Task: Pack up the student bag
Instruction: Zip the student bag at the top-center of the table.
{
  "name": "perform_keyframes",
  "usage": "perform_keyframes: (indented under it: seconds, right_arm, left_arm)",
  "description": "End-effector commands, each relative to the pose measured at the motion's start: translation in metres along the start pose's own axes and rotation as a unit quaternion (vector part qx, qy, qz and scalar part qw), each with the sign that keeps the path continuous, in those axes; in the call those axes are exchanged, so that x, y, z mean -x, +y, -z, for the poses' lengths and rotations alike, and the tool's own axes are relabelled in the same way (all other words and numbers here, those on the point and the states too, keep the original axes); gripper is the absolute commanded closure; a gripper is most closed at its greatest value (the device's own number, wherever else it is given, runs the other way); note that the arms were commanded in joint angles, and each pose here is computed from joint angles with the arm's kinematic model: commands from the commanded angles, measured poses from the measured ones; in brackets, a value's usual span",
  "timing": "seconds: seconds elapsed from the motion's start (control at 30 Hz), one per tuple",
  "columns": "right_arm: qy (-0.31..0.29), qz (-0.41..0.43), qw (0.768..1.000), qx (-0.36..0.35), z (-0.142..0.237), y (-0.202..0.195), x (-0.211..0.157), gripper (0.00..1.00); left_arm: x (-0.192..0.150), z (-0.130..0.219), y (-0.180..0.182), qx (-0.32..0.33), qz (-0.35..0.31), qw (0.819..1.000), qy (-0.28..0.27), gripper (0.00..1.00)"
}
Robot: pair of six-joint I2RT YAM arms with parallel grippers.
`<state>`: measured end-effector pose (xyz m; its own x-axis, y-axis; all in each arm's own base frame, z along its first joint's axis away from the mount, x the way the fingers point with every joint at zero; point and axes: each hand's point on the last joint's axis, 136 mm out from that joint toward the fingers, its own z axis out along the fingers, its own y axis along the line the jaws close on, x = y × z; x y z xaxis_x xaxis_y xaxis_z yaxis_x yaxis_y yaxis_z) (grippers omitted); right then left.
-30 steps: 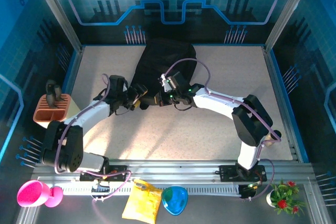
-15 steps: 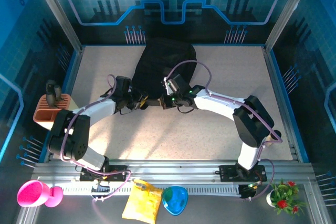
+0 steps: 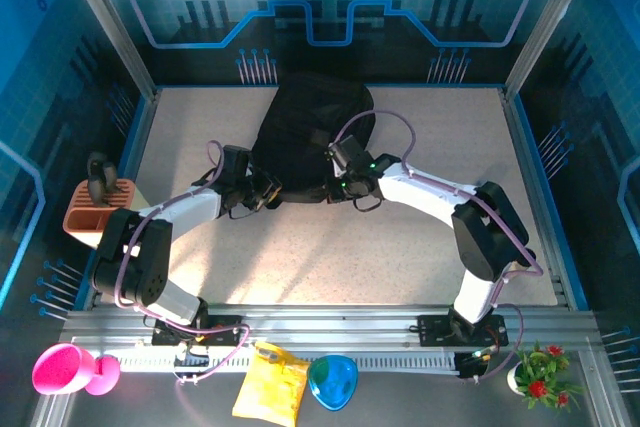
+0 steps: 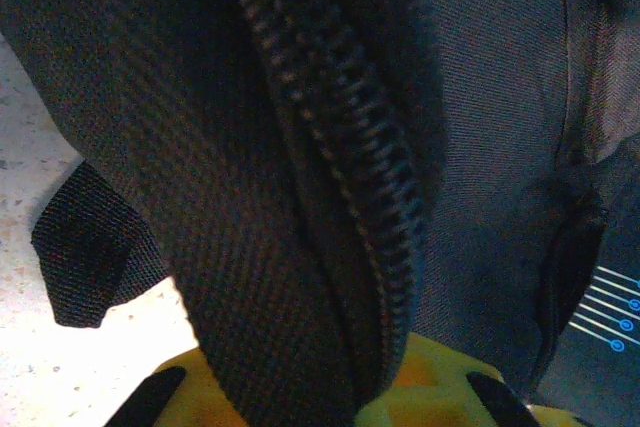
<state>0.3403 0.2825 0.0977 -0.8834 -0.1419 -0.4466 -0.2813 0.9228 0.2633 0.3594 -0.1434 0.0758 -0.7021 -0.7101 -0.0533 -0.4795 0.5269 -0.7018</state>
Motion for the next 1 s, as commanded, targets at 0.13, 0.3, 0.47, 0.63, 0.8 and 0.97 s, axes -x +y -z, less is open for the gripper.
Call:
perform_keyframes:
  seconds: [0.13,0.3,0.47,0.63,0.8,0.97]
  right_arm:
    - [0.027,-0.004,0.997,-0.071,0.008,-0.031,0.004,1.0]
    - [0.026,-0.014,0.994,-0.105,0.009,-0.047,0.016,0.99]
    - [0.033,-0.017,0.987,-0.156,0.008,-0.074,0.03,0.98]
    - [0.034,-0.004,0.978,-0.204,0.007,-0.097,0.053,0.95]
    - [0.037,0.016,0.968,-0.25,0.008,-0.114,0.071,0.91]
    - [0.032,0.028,0.96,-0.276,0.011,-0.124,0.084,0.88]
  left_arm:
    - [0.001,-0.002,0.011,0.011,-0.017,1.0,-0.001,0.91]
    - [-0.004,-0.003,0.015,0.018,-0.025,0.999,0.01,0.93]
    - [-0.012,-0.001,0.024,0.03,-0.043,0.998,0.026,0.94]
    - [-0.023,0.003,0.037,0.048,-0.065,0.996,0.045,0.94]
    - [-0.034,0.006,0.046,0.061,-0.084,0.993,0.062,0.94]
    - [-0.042,0.007,0.047,0.059,-0.098,0.991,0.075,0.94]
